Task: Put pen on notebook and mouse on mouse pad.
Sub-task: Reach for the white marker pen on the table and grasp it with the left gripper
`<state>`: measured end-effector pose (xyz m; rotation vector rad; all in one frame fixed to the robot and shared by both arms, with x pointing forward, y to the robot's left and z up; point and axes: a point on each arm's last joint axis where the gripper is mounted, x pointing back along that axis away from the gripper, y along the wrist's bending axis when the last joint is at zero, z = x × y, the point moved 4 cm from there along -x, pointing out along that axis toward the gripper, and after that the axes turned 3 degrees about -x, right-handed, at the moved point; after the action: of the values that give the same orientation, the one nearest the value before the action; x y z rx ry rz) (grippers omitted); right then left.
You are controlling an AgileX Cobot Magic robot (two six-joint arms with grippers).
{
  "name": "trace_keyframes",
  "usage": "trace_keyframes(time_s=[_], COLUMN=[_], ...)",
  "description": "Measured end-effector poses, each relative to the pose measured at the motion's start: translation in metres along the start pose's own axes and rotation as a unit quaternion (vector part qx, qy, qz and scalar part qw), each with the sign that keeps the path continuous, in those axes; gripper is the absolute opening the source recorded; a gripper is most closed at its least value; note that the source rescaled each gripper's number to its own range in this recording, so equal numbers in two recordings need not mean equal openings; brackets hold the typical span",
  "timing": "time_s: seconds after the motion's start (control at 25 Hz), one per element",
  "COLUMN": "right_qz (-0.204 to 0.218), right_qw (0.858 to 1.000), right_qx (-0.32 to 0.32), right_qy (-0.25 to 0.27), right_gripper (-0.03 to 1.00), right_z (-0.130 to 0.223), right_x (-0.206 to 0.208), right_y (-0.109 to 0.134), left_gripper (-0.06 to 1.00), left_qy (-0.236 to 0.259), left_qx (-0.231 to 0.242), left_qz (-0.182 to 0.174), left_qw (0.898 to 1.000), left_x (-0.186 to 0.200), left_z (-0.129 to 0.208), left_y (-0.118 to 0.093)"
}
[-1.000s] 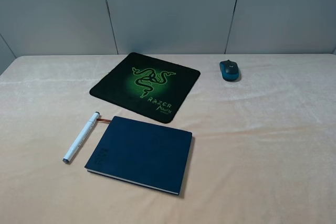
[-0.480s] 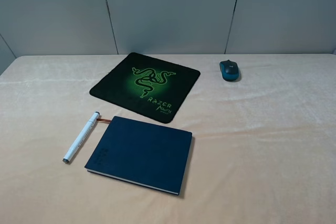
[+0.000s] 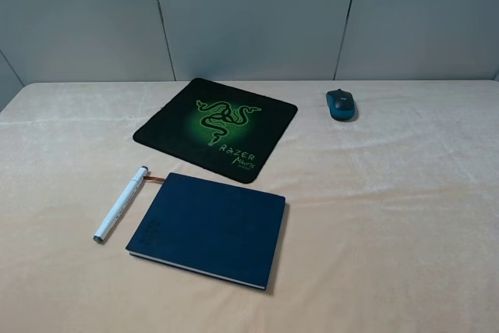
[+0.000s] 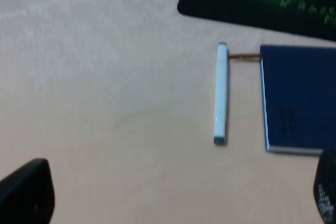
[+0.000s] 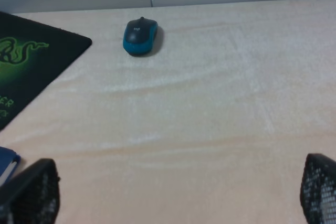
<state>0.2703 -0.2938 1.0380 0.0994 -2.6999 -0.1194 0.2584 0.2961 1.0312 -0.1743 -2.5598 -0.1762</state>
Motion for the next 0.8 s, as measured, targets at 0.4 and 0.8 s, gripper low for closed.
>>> trace_keyframes(time_s=[0.4, 0.8], right_qz=[0.0, 0.0], right_qw=[1.0, 1.0], right_qx=[0.0, 0.0], right_qy=[0.0, 0.0], right_gripper=[1.0, 1.0], right_z=[0.0, 0.0], right_x=[0.0, 0.0], right_y=[0.0, 0.0], left_gripper=[0.98, 0.98], left_qy=[0.06, 0.172], left_qx=[0.001, 0.003], left_qz=[0.003, 0.017], left_qw=[0.998, 0.985], left_x=[-0.004, -0.051], left_z=[-0.054, -0.1], left_y=[0.008, 0.016])
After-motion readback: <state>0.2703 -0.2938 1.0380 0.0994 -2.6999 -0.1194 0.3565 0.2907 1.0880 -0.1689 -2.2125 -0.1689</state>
